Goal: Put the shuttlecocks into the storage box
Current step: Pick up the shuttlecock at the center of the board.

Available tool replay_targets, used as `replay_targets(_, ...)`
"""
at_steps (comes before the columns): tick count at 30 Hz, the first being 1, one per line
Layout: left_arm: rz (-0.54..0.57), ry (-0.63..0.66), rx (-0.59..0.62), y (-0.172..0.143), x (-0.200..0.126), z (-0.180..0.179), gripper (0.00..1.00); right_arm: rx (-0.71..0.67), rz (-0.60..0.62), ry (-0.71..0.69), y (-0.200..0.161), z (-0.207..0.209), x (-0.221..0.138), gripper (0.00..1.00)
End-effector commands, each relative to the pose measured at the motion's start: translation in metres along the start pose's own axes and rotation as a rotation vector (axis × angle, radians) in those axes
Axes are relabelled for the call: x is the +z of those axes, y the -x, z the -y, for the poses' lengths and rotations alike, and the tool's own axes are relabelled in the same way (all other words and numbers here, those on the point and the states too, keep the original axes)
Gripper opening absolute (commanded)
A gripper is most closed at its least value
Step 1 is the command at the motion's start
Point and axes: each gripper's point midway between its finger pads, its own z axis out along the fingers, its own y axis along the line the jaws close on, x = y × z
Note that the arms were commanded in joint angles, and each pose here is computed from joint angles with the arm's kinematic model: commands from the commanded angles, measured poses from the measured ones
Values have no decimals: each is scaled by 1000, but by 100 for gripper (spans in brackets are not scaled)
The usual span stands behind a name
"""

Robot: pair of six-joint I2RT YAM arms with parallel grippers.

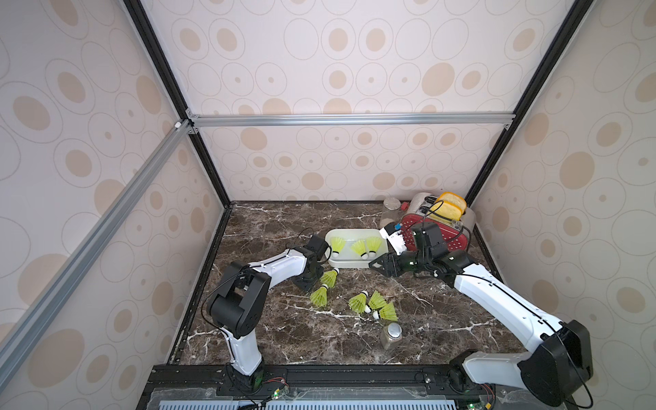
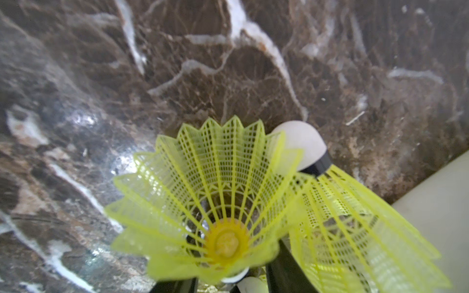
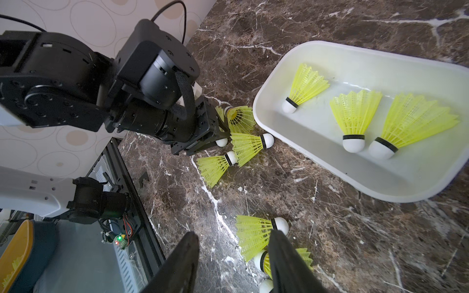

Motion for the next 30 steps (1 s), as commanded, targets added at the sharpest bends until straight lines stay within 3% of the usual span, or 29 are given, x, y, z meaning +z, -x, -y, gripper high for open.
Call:
replay_targets(1, 21, 39, -10, 3, 5, -9, 42, 2, 11, 1, 8, -1, -4, 50)
replay_targets(7, 34, 41, 10, 6, 5, -9, 37, 7, 9, -8, 8, 2, -4, 50)
replay_targets(12, 46, 26, 33, 8, 0, -6, 22, 11, 7, -16, 8, 4, -3, 50)
replay_targets(19, 62, 46, 94, 10, -20, -16, 21, 19, 8, -14, 11, 4, -1, 50)
replay_targets(30, 116, -69, 448, 14, -88, 15, 18, 101, 96, 31, 40, 9, 2, 50)
